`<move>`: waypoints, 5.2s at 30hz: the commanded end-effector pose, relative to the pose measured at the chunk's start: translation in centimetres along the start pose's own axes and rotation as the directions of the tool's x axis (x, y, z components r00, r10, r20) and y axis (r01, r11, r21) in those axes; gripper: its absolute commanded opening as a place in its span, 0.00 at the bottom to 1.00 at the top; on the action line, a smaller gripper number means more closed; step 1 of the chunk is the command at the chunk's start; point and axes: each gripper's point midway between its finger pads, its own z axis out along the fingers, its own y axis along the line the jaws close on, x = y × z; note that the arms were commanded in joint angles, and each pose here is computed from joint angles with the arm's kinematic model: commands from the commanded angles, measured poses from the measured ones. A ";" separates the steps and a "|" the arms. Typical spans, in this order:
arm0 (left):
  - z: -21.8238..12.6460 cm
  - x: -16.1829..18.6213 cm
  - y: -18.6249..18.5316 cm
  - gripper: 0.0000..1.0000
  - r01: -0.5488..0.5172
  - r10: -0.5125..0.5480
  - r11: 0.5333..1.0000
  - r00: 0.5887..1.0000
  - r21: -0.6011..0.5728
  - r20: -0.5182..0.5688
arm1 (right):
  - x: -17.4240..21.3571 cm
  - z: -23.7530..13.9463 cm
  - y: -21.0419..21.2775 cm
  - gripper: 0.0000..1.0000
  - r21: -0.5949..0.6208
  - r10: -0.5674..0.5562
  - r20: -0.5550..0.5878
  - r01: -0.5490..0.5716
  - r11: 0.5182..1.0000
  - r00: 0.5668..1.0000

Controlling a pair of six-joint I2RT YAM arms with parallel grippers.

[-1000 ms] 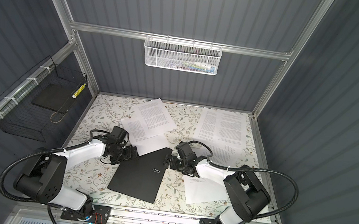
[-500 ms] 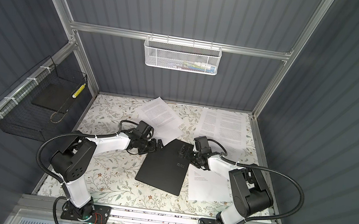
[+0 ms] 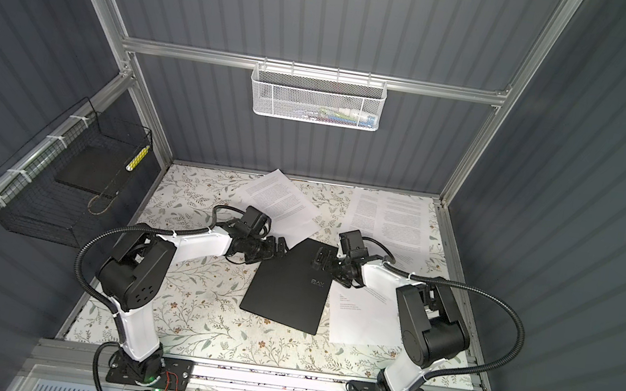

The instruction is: Put the files into the folder

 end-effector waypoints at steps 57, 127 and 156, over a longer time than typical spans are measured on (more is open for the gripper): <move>4.0 6.5 4.1 1.00 0.026 -0.051 0.994 0.970 -0.107 -0.237 | -9.4 2.1 -3.4 0.99 0.139 -0.075 -0.012 0.076 0.987 0.997; -2.1 12.8 -1.5 1.00 -0.043 0.113 0.981 0.917 0.187 -0.382 | 3.7 -2.1 -3.7 0.99 0.009 0.164 -0.137 -0.165 0.986 0.977; -5.1 9.1 -10.4 1.00 -0.928 0.968 0.250 0.246 -0.278 0.049 | -3.7 -7.6 -4.1 0.99 -0.127 0.192 0.079 -0.181 0.975 0.978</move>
